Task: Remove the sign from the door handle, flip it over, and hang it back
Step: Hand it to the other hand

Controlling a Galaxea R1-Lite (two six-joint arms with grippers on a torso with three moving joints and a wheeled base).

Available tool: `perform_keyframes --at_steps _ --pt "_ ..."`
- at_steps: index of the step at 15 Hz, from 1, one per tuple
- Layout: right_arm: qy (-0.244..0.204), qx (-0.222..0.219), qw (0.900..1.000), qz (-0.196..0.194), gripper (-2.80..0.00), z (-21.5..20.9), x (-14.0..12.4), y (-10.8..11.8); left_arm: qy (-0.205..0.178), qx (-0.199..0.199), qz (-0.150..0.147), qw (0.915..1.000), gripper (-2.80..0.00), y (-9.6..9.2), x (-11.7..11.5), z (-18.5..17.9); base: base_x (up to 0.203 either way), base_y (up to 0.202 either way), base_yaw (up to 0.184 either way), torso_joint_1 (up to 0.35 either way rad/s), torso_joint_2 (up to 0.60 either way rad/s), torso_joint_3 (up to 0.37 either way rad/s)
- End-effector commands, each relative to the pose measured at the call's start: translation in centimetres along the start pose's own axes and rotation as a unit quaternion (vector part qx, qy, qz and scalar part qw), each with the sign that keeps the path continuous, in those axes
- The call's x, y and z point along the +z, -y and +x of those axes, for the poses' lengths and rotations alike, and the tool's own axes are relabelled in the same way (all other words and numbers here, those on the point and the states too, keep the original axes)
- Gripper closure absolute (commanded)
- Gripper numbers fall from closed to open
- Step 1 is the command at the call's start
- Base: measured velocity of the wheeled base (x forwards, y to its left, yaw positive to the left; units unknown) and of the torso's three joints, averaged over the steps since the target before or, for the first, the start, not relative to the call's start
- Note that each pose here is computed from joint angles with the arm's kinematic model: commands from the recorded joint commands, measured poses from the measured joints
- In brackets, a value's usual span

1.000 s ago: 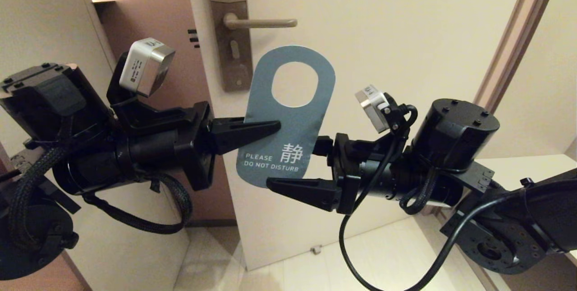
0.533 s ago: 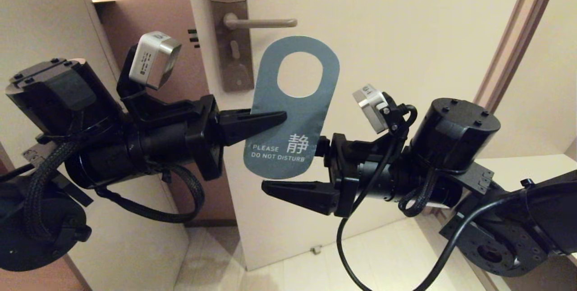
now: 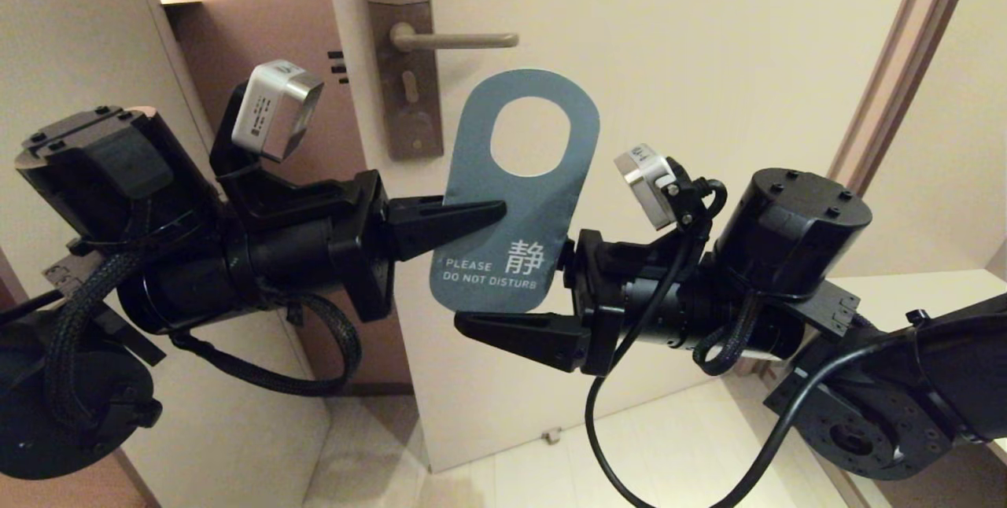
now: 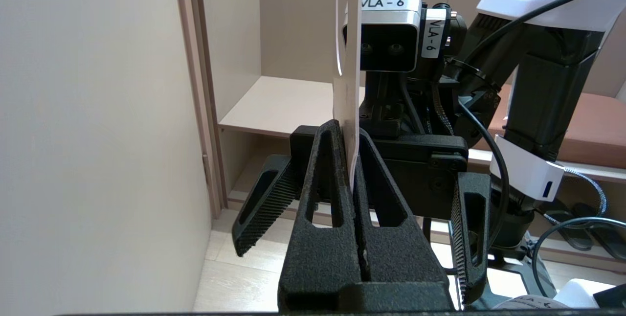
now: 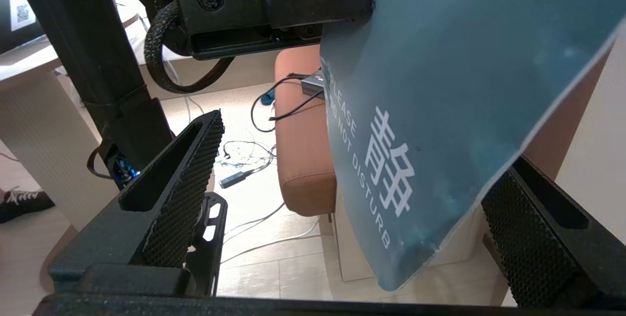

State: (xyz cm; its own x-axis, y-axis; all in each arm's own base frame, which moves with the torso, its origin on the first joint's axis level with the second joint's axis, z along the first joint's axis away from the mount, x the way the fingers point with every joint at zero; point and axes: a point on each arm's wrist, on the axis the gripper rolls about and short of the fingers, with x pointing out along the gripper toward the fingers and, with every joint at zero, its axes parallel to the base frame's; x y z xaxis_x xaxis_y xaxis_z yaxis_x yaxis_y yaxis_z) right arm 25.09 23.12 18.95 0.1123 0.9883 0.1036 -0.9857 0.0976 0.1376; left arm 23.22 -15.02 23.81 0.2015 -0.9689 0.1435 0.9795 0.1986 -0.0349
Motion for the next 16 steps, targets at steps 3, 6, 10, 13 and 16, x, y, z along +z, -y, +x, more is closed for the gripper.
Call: perform_keyframes --at_steps 3,6,10,13,16 --pt "0.001 0.002 1.000 -0.001 -2.80 -0.02 -0.03 -0.01 0.001 -0.006 0.001 1.0000 0.00 0.25 -0.01 0.07 0.000 0.000 0.000 0.000 0.00 0.000" --pt "-0.001 0.001 1.000 0.000 -2.80 -0.04 -0.19 0.05 -0.001 -0.006 -0.001 1.0000 0.00 0.27 -0.13 0.04 0.000 0.000 0.000 0.000 0.00 0.000" --pt "-0.002 0.000 1.000 0.002 -2.80 -0.02 -0.28 0.12 -0.001 -0.004 -0.001 1.0000 0.00 0.21 -0.17 0.02 0.000 0.000 0.000 0.000 0.00 0.000" --pt "0.001 -0.020 1.000 0.004 -2.80 0.14 -0.52 0.42 0.002 0.009 -0.002 1.0000 0.00 0.24 -0.15 -0.03 0.000 0.000 0.000 0.000 0.00 0.000" --pt "0.005 -0.035 0.999 0.004 -2.80 0.16 -0.50 0.51 0.001 0.011 -0.003 0.9999 0.00 0.34 -0.24 -0.16 0.000 0.000 0.000 0.000 0.00 0.000"
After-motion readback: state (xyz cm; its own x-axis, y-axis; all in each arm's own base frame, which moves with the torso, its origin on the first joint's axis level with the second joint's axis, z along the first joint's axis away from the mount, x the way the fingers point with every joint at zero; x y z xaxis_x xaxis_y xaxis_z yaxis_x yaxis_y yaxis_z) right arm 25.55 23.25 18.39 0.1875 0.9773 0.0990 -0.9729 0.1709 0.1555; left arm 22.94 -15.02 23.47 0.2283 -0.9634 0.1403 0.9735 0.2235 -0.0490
